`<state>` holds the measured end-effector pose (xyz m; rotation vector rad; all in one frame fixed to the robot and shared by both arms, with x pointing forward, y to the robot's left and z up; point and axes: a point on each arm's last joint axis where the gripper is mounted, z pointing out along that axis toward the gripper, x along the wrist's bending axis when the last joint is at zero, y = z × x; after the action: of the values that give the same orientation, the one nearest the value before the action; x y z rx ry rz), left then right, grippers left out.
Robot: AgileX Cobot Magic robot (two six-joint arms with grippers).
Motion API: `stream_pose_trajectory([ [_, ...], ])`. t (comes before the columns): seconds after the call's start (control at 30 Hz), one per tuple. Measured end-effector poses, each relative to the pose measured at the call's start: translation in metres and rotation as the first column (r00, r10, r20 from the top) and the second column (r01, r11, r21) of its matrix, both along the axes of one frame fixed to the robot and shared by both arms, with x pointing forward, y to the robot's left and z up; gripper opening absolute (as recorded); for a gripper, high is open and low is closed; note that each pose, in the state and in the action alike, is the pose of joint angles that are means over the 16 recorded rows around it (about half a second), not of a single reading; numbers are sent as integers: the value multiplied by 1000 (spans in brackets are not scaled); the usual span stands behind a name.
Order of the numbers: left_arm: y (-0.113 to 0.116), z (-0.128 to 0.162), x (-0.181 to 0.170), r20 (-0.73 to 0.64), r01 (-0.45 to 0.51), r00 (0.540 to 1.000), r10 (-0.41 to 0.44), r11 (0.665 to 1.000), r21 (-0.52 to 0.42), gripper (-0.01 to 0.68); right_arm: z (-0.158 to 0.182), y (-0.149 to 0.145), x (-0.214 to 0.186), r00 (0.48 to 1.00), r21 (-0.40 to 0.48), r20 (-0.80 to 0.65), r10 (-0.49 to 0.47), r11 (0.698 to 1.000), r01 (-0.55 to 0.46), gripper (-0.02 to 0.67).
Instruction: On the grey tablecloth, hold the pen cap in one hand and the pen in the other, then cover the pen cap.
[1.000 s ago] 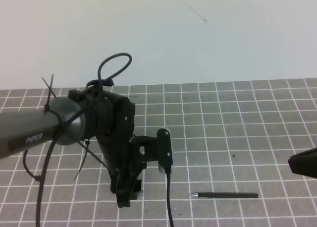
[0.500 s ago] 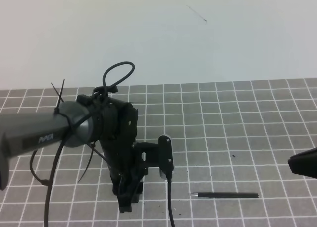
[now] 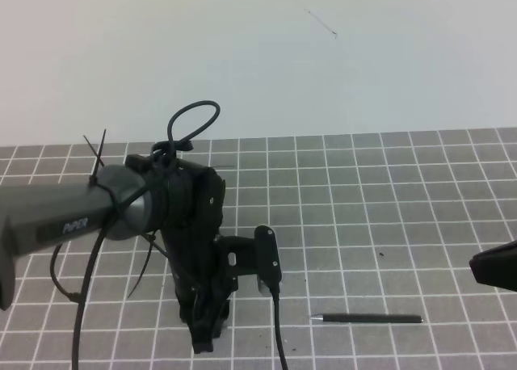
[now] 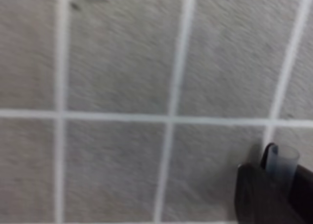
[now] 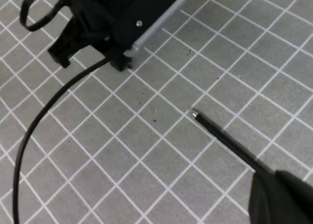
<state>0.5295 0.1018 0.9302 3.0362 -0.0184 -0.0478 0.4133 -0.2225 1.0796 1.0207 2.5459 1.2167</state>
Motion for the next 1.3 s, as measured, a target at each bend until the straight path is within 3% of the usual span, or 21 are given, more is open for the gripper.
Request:
stream_pose_trajectory([
  [0.2, 2, 19, -6, 3, -20, 1000, 20, 999, -26, 36, 1, 3, 0, 998, -102, 18, 59, 993, -56, -4],
  [0.33, 2, 38, -11, 15, -34, 999, 35, 997, -71, 39, 2, 9, 4, 992, -213, 10, 129, 969, -124, -4],
  [0.47, 2, 58, -17, 37, -42, 998, 47, 991, -125, 53, 5, 17, 15, 978, -343, -9, 207, 919, -197, -4],
  [0.67, 6, 89, -28, 71, -39, 996, 54, 980, -196, 57, 2, 37, 41, 954, -498, -64, 292, 819, -285, -3],
  [0.87, 10, 108, -37, 101, -24, 994, 48, 973, -229, 57, -15, 59, 69, 928, -558, -119, 353, 749, -356, 28],
  [1.3, 12, 118, -41, 123, -15, 991, 46, 969, -248, 57, -79, 96, 103, 861, -597, -193, 471, 640, -484, 199],
])
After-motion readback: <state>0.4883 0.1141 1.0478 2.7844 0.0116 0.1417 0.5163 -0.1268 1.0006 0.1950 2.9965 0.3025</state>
